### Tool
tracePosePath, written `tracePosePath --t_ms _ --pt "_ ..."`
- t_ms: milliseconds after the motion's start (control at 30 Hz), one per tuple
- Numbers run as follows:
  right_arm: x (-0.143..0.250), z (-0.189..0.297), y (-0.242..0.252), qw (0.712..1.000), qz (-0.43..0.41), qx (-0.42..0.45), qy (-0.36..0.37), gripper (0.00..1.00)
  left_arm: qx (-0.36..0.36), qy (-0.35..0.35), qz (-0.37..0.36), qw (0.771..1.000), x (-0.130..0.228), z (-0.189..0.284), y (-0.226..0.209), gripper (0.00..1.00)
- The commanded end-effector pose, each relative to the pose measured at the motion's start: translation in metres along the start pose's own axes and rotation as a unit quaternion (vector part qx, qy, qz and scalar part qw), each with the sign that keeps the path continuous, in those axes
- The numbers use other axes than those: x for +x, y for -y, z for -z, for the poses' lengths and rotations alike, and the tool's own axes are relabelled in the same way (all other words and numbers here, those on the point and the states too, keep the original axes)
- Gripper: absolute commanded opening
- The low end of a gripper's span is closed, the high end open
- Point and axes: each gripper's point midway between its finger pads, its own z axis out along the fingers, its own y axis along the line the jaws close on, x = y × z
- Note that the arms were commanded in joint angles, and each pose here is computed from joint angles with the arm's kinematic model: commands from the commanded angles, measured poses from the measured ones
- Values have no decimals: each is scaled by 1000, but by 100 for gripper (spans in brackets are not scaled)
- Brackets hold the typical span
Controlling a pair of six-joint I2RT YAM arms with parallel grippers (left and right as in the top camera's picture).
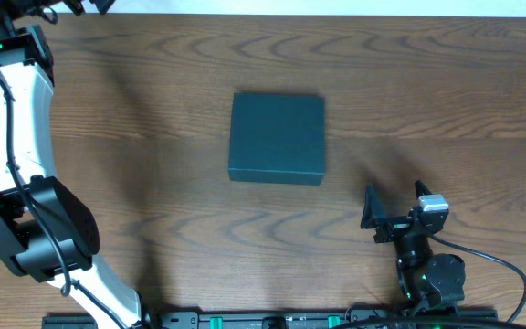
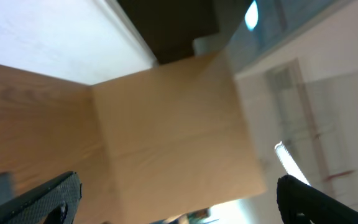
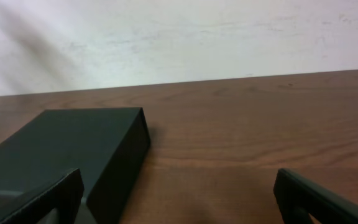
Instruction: Pack container
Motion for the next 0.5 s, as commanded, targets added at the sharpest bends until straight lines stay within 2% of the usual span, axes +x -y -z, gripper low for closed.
tracePosePath --t_ms 0,100,233,367,467 --pt "0 0 1 1000 7 2 1 99 45 95 18 994 -30 6 25 99" --pt "0 0 1 1000 7 2 1 99 40 175 17 984 -53 13 29 99" --pt "0 0 1 1000 7 2 1 99 -36 304 36 951 -61 33 28 98" --pt "0 0 1 1000 7 1 1 99 -146 416 10 897 -33 69 39 98" --pt "0 0 1 1000 7 2 1 99 -225 454 -71 859 -2 89 58 99"
